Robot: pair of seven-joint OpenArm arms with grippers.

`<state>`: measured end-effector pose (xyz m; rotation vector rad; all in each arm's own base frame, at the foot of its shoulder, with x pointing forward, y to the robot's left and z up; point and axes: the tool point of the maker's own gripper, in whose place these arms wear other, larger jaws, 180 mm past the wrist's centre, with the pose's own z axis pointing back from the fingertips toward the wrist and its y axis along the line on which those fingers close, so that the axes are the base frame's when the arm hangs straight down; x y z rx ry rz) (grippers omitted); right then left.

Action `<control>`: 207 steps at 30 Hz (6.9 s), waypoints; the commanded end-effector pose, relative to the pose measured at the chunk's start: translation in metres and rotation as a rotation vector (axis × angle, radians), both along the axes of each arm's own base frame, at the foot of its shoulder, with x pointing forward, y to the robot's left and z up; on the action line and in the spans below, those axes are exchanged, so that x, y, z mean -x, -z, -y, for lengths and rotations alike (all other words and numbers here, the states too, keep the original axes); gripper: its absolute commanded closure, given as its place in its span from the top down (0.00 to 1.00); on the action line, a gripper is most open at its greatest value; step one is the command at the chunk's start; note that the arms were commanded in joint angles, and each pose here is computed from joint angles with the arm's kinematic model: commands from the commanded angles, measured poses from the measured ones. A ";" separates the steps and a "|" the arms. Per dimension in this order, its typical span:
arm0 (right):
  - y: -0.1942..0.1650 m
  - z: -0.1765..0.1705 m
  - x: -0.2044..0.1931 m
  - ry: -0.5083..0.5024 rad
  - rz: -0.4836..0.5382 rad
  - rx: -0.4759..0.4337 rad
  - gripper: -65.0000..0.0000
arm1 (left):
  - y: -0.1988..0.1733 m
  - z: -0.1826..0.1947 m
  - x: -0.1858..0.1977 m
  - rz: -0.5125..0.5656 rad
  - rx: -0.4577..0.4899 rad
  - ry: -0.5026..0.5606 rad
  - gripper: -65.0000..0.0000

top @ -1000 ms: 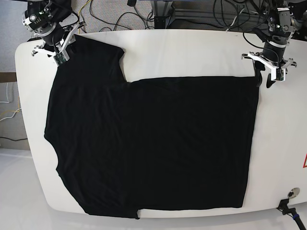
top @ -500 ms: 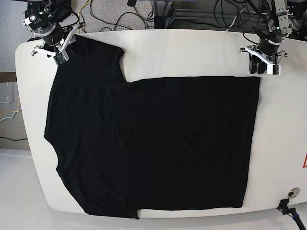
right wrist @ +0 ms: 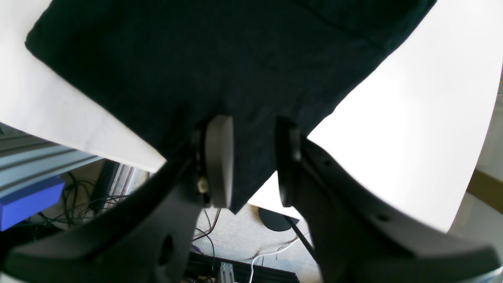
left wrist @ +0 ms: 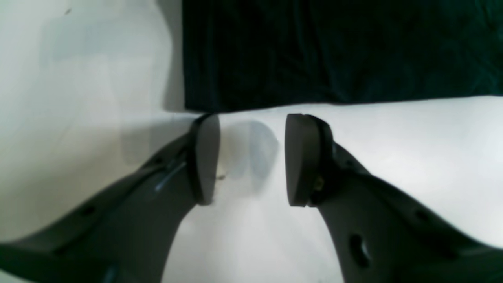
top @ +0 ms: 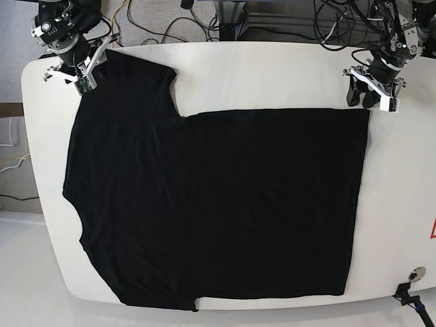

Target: Fold the T-shirt properly

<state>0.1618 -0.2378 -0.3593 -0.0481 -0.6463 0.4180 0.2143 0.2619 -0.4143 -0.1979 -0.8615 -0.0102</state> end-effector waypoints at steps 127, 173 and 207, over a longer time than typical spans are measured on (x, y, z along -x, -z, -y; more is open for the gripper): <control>0.035 0.051 0.026 0.585 0.060 -0.552 0.70 | -0.002 0.005 -0.043 -0.036 0.016 0.105 0.00; 0.051 0.003 0.031 0.497 -0.066 -0.608 0.00 | -0.001 0.005 -0.041 -0.043 0.015 0.106 0.00; 0.005 0.002 0.068 0.463 -0.026 -0.535 0.00 | 0.010 0.003 0.023 -0.123 0.000 0.067 0.00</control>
